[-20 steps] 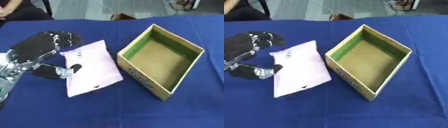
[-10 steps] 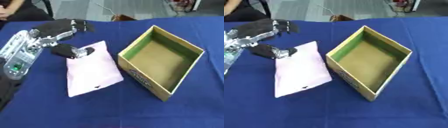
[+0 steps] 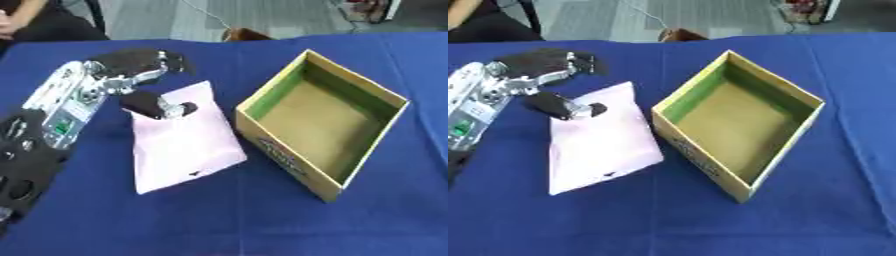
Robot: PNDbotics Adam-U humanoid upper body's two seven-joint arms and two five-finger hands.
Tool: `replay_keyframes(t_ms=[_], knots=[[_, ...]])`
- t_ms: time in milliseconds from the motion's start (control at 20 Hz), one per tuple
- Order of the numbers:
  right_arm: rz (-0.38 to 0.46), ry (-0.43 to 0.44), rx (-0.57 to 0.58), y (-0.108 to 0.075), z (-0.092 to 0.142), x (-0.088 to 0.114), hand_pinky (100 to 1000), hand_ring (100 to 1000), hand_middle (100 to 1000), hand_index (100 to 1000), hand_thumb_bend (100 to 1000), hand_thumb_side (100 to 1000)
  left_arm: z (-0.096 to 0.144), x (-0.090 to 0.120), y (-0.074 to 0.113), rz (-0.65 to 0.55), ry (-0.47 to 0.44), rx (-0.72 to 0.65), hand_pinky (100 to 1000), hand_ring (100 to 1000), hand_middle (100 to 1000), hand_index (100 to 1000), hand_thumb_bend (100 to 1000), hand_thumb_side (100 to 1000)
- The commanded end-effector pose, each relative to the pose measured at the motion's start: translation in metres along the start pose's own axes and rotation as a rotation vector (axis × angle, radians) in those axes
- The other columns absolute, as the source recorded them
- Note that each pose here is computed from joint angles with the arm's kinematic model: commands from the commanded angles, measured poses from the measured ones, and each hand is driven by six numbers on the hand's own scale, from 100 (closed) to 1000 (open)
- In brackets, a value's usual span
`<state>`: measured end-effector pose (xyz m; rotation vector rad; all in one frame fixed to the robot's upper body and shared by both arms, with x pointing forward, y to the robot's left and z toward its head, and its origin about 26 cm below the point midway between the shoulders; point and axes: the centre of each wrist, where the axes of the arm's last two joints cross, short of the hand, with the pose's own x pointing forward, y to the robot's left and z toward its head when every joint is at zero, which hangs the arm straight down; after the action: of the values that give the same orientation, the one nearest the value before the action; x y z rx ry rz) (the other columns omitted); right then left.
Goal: Pick up objects on the table and place them in the box.
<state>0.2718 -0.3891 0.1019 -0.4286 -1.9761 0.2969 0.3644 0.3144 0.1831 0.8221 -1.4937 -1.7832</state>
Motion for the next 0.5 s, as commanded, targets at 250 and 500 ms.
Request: replay_keyframes(t_ms=[250, 500], knots=[[0.024, -0.02, 0.01, -0.007, -0.004, 0.006, 491, 612, 801, 920, 608, 768, -0.003, -0.013, 0.0, -0.029, 0.063, -0.036, 575, 719, 875, 905, 419, 891], [0.023, -0.019, 0.008, -0.007, -0.003, 0.005, 491, 612, 801, 920, 608, 769, -0.011, -0.019, -0.02, 0.013, 0.173, 0.002, 593, 737, 867, 906, 389, 886]])
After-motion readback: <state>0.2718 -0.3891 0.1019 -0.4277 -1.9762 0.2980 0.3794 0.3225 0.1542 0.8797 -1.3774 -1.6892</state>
